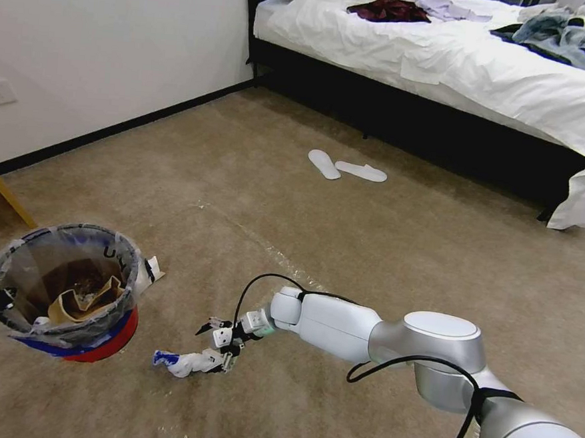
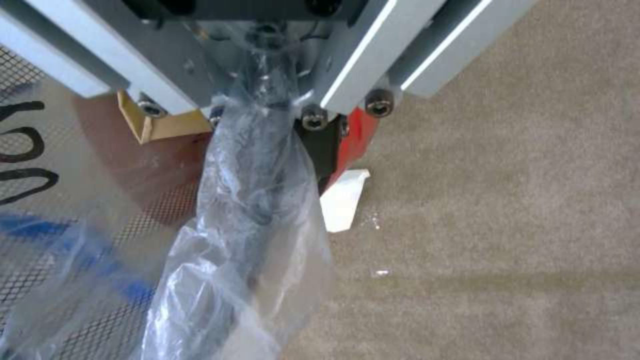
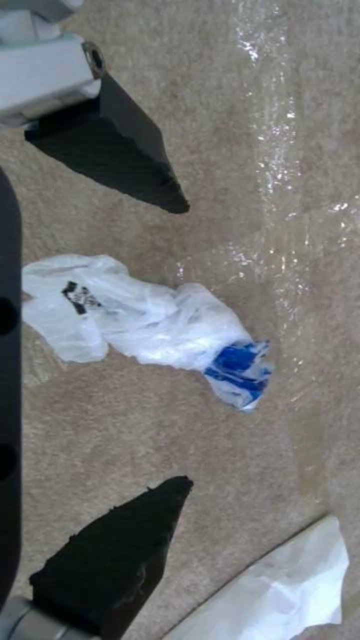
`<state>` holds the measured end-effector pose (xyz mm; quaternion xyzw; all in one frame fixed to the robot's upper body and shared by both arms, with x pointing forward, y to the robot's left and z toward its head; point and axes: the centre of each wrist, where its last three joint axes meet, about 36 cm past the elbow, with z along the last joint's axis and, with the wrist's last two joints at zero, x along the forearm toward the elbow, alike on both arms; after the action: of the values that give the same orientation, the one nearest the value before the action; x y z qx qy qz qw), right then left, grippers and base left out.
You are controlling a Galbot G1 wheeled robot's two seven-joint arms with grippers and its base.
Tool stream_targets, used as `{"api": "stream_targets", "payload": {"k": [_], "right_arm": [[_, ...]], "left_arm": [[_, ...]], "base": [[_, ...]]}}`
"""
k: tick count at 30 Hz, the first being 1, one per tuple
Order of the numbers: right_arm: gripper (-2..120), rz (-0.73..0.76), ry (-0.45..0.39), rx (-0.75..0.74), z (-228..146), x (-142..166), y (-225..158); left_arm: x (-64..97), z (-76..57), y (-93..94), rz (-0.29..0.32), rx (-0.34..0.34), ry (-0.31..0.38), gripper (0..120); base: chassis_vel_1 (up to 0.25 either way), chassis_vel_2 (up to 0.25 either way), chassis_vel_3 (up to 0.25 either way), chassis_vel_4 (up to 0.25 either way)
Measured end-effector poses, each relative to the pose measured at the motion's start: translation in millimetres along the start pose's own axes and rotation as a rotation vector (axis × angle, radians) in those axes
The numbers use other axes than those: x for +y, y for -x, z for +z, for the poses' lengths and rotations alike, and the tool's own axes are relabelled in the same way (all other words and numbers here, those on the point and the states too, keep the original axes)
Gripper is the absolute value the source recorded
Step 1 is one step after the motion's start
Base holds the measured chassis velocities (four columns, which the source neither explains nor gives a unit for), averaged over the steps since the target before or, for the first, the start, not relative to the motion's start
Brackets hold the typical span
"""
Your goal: Pick up the trash bin and place the garbage on the floor into it.
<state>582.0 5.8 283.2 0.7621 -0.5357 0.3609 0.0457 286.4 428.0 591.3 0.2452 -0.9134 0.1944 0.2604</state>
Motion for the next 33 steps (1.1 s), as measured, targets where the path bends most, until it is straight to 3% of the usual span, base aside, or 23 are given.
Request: {"api": "stream_targets", "payload": {"k": [33], "right_arm": [[100, -0.012, 0.071, -0.003, 16, 22, 30]], "left_arm": [[-1.6, 4.2, -0.4, -0.003, -0.002, -0.001, 0]], "base": [[0.000, 0.000, 0.000, 0.000]]}}
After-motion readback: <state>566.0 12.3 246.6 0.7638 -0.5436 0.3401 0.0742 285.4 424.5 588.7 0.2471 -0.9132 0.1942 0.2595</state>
